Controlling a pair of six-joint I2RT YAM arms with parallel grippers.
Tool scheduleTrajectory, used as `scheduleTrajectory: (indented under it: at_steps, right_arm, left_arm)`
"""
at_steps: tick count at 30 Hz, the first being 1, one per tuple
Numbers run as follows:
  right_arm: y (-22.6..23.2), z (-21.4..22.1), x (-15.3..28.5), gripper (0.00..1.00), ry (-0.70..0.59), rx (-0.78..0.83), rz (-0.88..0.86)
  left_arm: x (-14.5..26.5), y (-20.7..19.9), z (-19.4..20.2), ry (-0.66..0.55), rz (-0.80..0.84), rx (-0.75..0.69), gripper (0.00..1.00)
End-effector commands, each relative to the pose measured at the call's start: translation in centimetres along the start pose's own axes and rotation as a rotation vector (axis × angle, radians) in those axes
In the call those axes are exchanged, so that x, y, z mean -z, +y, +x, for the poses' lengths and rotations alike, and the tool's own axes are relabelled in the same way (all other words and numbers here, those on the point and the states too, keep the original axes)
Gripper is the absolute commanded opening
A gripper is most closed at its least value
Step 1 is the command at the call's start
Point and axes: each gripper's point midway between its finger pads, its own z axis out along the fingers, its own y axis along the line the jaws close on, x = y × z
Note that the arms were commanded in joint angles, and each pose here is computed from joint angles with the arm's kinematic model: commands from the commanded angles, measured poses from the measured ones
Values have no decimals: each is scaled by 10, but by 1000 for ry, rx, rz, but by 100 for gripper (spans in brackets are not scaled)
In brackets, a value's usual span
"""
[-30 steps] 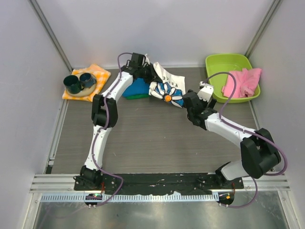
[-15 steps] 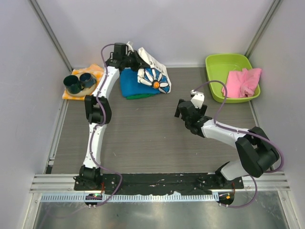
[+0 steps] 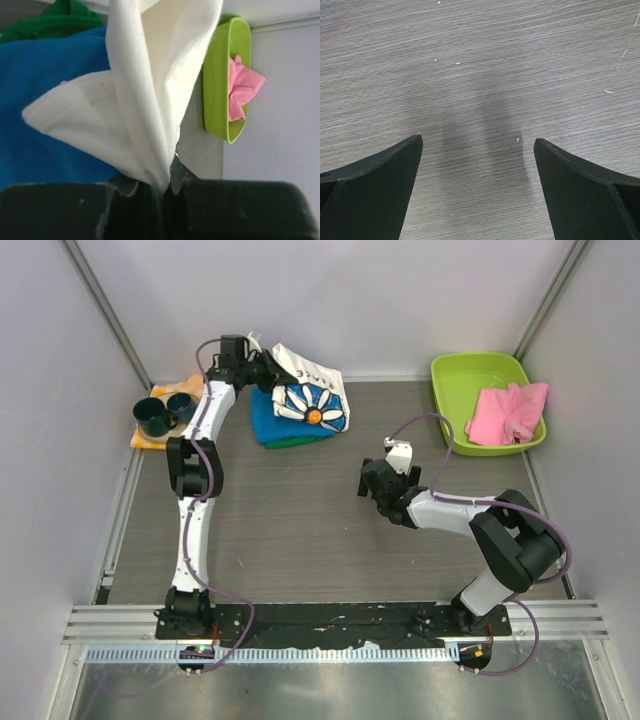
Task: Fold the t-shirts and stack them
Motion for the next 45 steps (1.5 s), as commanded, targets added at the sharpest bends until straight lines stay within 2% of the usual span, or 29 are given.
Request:
scheduleTrajectory:
  at_steps: [1, 3, 9, 10, 14, 19, 20, 21, 22, 24, 27, 36, 41, 45]
  right_arm:
    - [18, -27, 1, 100, -67, -33, -28]
    - [18, -27, 1, 100, -67, -32, -30]
    - [18, -28, 3, 100, -69, -20, -34]
    - [18, -28, 3, 100, -70, -20, -32]
    - [19, -26, 3, 100, -65, -21, -36]
    - [18, -24, 1, 100, -59, -13, -34]
    - [19, -24, 2, 100, -57, -13, -38]
    - [18, -23, 3, 100, -56, -11, -39]
    - [18, -23, 3, 100, -57, -10, -40]
    - [18, -23, 3, 100, -58, -7, -39]
    - [19, -23, 3, 100, -58, -10, -45]
    - [25, -24, 7, 100, -56, -13, -75]
    - [30, -26, 11, 100, -57, -11, -93]
    - [37, -34, 19, 100, -65, -8, -124]
  left_arm:
    - [57, -49, -39, -101, 100, -98, 0]
    - [57, -30, -33, -96, 77, -71, 0]
    - [81, -5, -47, -143, 53, -30, 0]
    - [92, 9, -56, -166, 38, -16, 0]
    - [107, 16, -65, -214, 42, -15, 0]
    - [102, 36, -60, -206, 21, 19, 0]
    - [102, 41, -60, -208, 14, 26, 4]
    - [103, 43, -61, -222, 9, 28, 28]
    - [103, 51, -59, -234, 4, 48, 41]
    - [104, 58, -58, -251, 7, 67, 89]
    - [113, 64, -59, -305, 29, 86, 93]
    - [148, 77, -54, -426, 49, 130, 90]
    - [168, 73, -46, -463, 4, 149, 89]
    - [192, 77, -27, -527, -116, 177, 89]
